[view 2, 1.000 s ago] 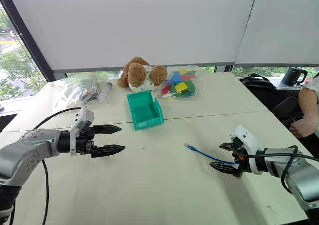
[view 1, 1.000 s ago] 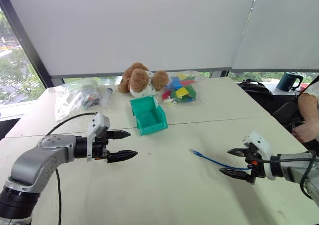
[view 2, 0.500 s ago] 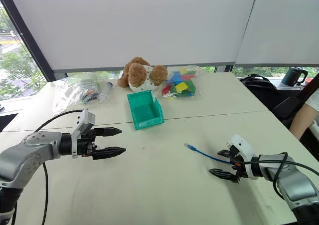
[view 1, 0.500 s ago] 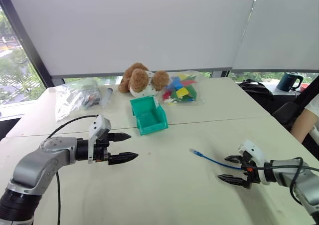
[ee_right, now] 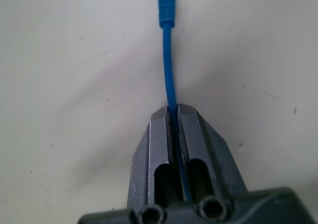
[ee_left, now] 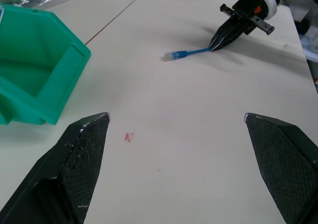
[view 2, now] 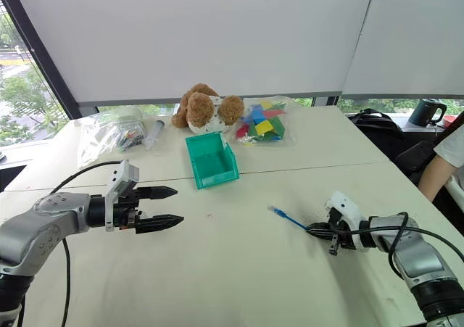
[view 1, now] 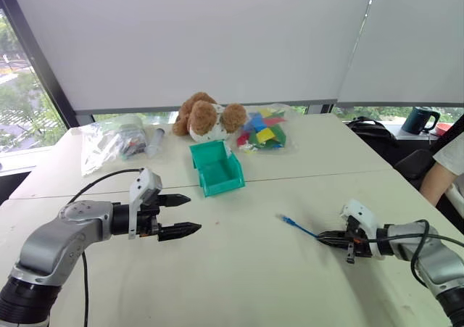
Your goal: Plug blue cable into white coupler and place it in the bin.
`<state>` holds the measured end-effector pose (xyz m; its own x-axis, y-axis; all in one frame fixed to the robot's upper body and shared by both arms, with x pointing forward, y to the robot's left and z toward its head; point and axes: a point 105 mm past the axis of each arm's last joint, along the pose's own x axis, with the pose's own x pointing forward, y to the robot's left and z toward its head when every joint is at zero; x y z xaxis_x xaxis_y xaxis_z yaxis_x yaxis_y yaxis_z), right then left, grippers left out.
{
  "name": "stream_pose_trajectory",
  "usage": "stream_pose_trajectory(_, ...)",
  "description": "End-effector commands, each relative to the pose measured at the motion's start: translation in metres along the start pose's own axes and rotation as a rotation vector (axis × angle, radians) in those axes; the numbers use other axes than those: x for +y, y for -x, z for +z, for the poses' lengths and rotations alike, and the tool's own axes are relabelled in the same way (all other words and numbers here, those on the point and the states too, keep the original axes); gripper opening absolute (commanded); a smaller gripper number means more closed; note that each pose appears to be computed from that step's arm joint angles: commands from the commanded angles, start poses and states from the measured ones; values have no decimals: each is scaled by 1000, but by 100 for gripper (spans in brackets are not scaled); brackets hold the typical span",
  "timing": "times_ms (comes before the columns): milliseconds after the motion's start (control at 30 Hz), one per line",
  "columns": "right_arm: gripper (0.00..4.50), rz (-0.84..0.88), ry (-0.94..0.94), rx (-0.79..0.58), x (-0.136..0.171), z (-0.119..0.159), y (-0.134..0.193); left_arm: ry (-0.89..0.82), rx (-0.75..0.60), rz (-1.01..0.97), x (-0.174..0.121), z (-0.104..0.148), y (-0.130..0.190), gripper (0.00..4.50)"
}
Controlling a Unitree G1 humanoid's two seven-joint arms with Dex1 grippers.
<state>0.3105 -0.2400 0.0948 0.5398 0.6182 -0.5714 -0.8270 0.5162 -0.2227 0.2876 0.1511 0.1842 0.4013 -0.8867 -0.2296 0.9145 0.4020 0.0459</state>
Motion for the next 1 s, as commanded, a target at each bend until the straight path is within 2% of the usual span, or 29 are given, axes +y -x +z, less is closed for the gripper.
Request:
stream_pose_trajectory(33, 4, 51, 54, 2, 8, 9, -10, -53, -30, 16, 2, 11, 3, 450)
stream_pose_trajectory(133, 4, 138, 166, -69, 20, 52, -20, -56, -34, 15, 2, 12, 2, 450)
stream_pose_trajectory(300, 4, 320, 301, -103, 50, 91, -48, -62, -32, 10, 2, 12, 2, 450)
stream_pose_trajectory(500, 4, 423, 417, -89, 68, 108, -88, -71, -22, 4, 1, 12, 3, 450)
stream_pose_trajectory(700, 4, 435, 492, -29, 69, 103, -111, -79, 14, -28, -7, 5, 0, 450)
stream_pose_trajectory(800, 96, 446, 488, -39, 69, 107, -107, -101, 43, -62, -11, -7, -5, 450)
stream_pose_trajectory(1000, 395, 403, 493, -81, 67, 118, -86, -147, 125, -172, -10, -32, -22, 450)
